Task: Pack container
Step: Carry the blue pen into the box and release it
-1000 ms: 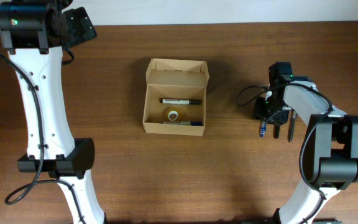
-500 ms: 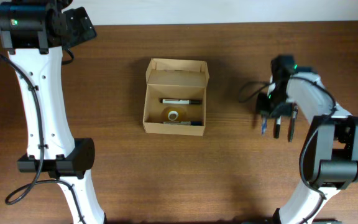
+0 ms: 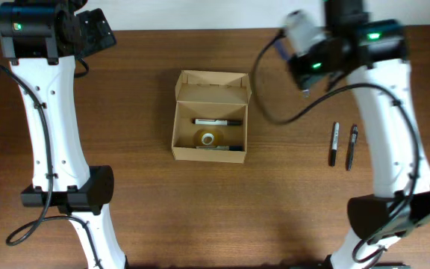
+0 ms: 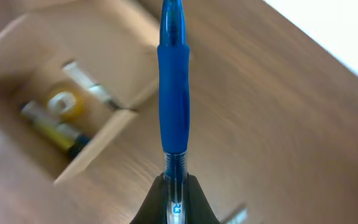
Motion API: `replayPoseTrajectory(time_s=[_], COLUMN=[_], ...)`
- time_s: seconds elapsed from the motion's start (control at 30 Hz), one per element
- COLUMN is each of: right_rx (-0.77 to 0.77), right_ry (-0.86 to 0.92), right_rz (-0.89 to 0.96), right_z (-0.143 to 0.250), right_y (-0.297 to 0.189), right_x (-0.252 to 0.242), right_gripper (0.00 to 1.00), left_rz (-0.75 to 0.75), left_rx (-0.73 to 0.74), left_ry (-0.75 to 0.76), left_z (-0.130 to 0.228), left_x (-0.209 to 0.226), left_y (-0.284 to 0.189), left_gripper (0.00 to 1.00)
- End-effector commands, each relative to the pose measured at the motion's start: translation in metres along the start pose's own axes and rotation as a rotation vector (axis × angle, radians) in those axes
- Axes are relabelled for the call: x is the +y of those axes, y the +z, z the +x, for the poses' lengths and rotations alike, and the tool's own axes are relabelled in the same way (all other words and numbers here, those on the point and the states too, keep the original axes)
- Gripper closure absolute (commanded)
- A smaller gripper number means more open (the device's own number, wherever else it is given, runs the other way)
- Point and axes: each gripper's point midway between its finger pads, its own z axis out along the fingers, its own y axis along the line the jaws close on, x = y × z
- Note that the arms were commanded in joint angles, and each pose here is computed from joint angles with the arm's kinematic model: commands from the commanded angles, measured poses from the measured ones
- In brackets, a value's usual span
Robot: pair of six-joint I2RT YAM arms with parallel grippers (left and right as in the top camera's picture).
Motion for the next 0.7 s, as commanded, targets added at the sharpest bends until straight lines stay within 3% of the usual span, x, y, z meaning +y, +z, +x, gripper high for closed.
replayPoseTrajectory(time_s=[0.0, 0.1, 0.33, 0.67], right_rx=[0.004, 0.022, 0.119, 0.351], right_ry=[-0.369, -0.524, -0.653, -0.668], right_rz=[-0.152, -0.217, -0.348, -0.385], right_z=[-0.014, -0.020, -0.012, 0.032], right_y=[0.030, 0.049, 0.104, 0.187], right_x=[0.062, 0.100, 0.169, 0.190], right_gripper=[0.96, 0.96, 0.97, 0.96], left_rz=[-0.006, -0.006, -0.006, -0.006], left_rx=[0.008, 0.008, 0.008, 0.008], left_ry=[0.004, 0.004, 0.004, 0.004], left_z=[0.000, 0.000, 0.000, 0.000], left_x=[0.002, 0.002, 0.002, 0.002], left_y=[0.003, 0.003, 0.003, 0.003], left_gripper=[0.00, 0.00, 0.00, 0.00])
